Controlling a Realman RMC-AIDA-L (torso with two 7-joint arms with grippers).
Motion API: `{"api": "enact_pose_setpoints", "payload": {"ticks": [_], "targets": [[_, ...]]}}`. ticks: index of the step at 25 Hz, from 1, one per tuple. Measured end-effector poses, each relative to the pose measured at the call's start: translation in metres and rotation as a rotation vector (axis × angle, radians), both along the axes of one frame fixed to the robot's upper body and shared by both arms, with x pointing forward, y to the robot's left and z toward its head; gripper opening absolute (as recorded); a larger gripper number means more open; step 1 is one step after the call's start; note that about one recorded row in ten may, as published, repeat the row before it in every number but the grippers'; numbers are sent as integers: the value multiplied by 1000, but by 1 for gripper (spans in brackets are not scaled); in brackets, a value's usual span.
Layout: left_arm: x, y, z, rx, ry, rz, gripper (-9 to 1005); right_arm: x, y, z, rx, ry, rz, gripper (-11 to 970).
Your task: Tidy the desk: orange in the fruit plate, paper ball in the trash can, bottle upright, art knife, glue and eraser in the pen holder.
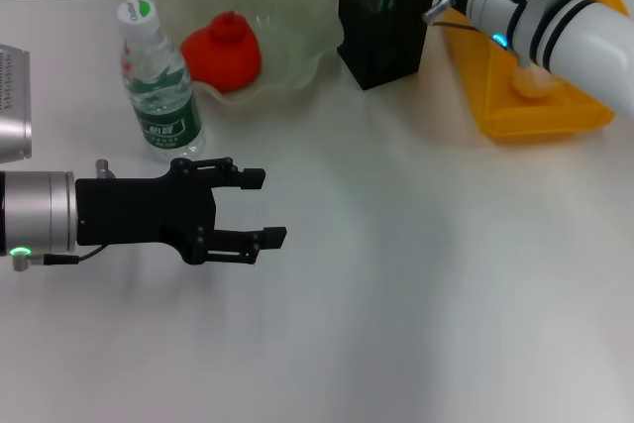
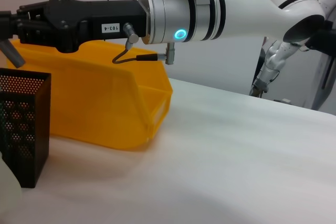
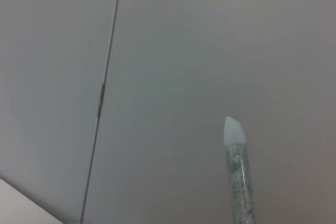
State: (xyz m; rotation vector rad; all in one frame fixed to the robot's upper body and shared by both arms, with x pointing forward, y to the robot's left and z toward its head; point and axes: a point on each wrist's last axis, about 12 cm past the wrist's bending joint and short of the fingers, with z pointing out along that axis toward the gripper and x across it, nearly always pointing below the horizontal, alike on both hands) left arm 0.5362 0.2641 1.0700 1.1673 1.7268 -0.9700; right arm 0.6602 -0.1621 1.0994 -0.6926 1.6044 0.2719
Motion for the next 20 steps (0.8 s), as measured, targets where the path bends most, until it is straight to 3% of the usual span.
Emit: {"api": "enact_pose_setpoints", "payload": {"ticks": [3,10,20], "targets": [[0,0,0,0,0,0,812,0,0,0,4,2,-2,110],[0,2,1,4,-6,1,813,3,0,0,2,26,-24,211],[0,4,2,7,-11,4,812,2,-1,1,49,43,-30,553]]}}
